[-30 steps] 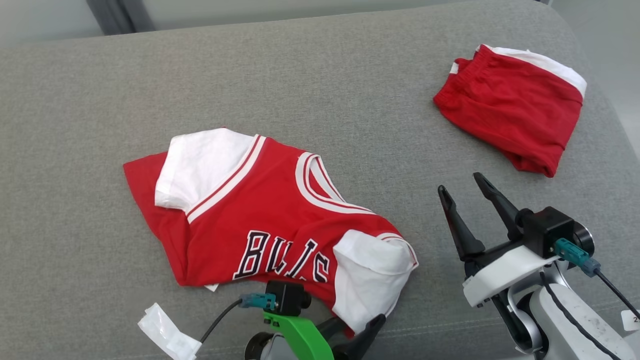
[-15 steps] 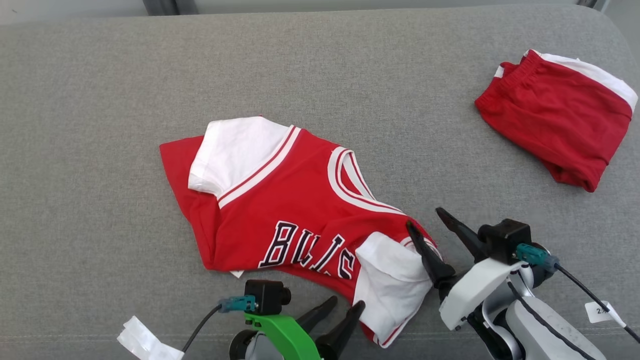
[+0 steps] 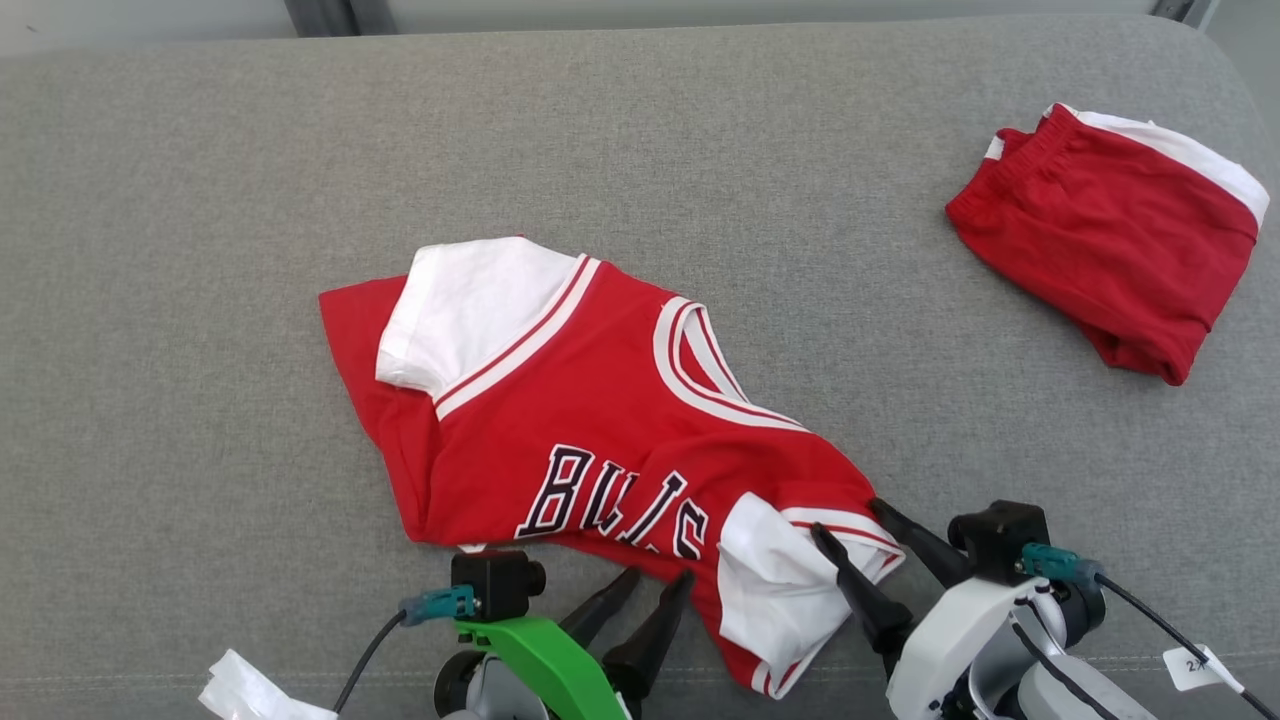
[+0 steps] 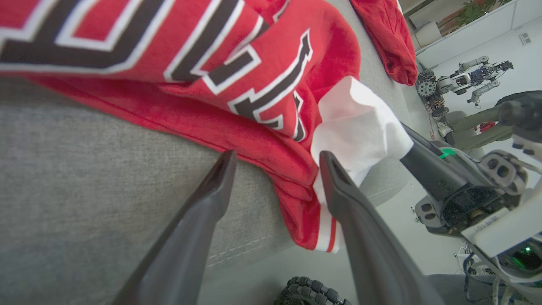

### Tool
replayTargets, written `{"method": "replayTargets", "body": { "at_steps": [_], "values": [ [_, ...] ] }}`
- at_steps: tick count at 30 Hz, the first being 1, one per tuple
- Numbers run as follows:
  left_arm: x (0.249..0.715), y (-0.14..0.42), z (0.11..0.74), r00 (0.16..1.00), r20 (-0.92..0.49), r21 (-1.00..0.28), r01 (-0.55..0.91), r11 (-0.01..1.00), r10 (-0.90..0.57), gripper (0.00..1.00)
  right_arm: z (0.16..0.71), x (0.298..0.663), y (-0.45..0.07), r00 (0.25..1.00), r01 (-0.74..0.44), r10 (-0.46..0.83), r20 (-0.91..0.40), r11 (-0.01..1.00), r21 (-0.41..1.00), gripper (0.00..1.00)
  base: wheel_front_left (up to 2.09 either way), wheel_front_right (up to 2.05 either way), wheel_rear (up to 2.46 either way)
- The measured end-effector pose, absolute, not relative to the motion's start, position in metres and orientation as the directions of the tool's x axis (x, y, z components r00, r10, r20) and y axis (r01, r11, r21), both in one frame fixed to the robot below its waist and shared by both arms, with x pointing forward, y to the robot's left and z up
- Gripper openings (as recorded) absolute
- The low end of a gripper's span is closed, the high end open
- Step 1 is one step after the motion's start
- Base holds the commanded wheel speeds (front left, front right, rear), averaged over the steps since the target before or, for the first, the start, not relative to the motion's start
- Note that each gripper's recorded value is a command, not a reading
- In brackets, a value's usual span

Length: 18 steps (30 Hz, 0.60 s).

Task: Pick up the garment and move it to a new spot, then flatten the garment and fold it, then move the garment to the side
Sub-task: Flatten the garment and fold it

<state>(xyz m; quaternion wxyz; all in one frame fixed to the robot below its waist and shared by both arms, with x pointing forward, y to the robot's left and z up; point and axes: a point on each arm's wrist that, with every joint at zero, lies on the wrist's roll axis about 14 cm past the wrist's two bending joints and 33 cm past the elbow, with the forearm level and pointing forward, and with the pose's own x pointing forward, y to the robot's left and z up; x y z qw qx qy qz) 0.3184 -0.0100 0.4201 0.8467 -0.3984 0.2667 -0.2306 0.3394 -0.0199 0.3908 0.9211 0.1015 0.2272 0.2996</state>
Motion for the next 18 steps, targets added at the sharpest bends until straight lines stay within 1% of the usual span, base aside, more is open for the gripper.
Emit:
{"method": "replayTargets", "body": {
  "at_steps": [5,12,14,15,18],
  "values": [
    [0.323,-0.009,0.422,0.764,-0.259,-0.796,0.177,0.579,-0.590,1.00,0.380,0.323,-0.032,0.701,-0.480,0.581,-0.414,0.813,0.329,1.00,0.00,0.00,0.00],
    [0.326,-0.011,0.425,0.769,-0.244,-0.798,0.186,0.573,-0.591,1.00,0.380,0.331,-0.060,0.742,-0.429,0.518,-0.426,0.855,0.292,1.00,0.00,0.00,0.00],
    [0.326,-0.011,0.425,0.768,-0.244,-0.799,0.186,0.572,-0.592,1.00,0.385,0.334,-0.057,0.751,-0.415,0.520,-0.407,0.851,0.321,1.00,0.00,0.00,0.00],
    [0.326,-0.011,0.425,0.770,-0.242,-0.799,0.187,0.572,-0.590,1.00,0.391,0.334,-0.048,0.756,-0.399,0.530,-0.385,0.839,0.370,1.00,0.00,0.00,0.00],
    [0.324,-0.012,0.424,0.768,-0.245,-0.798,0.187,0.573,-0.592,1.00,0.394,0.328,-0.037,0.751,-0.382,0.547,-0.371,0.817,0.432,1.00,0.00,0.00,0.00]
  ]
}}
